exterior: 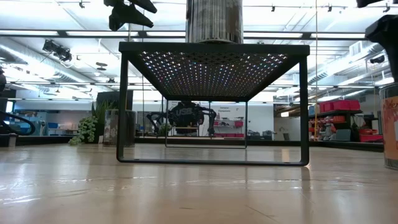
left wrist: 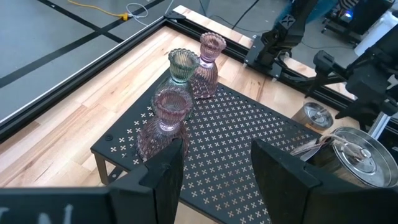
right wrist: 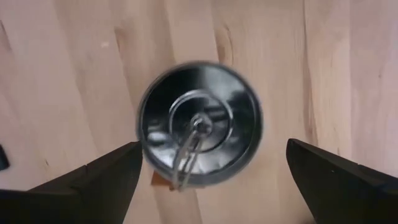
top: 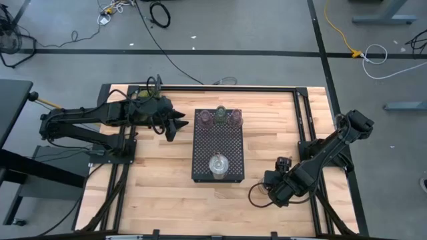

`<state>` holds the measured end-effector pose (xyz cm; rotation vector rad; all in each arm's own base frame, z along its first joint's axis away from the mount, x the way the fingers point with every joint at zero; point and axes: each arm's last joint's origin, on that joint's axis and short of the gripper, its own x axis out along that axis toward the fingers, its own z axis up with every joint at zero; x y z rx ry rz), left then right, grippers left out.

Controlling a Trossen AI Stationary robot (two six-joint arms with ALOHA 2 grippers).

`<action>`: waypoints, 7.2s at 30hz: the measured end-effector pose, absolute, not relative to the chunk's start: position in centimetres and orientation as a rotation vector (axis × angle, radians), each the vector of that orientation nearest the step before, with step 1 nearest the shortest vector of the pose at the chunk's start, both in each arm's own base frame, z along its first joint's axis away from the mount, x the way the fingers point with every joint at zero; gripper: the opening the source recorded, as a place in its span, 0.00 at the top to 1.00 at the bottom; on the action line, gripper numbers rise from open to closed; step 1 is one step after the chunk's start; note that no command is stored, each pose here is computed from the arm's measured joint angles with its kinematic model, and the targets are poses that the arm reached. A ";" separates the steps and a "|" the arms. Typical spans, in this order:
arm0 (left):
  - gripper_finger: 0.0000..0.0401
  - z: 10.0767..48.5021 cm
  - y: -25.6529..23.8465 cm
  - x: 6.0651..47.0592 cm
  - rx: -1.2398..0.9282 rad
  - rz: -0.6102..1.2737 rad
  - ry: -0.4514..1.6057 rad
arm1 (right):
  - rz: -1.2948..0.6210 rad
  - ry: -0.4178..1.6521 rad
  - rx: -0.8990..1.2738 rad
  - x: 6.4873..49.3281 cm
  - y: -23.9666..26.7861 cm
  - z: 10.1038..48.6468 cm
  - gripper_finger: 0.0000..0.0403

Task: Pick & Place candle stick holders
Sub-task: Put the orange scented candle on the shelf

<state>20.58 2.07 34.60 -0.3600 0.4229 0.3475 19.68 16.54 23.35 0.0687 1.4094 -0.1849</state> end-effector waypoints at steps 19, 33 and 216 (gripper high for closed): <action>0.53 34.6 2.1 20.6 -0.344 0.344 0.426 | -0.036 1.403 0.160 20.8 16.7 22.3 0.02; 0.53 34.6 2.1 20.6 -0.334 0.342 0.428 | -0.049 1.428 0.160 20.7 16.0 22.4 0.02; 0.53 35.0 2.2 20.7 -0.417 0.389 0.359 | 0.170 1.201 0.193 21.4 16.8 22.5 0.01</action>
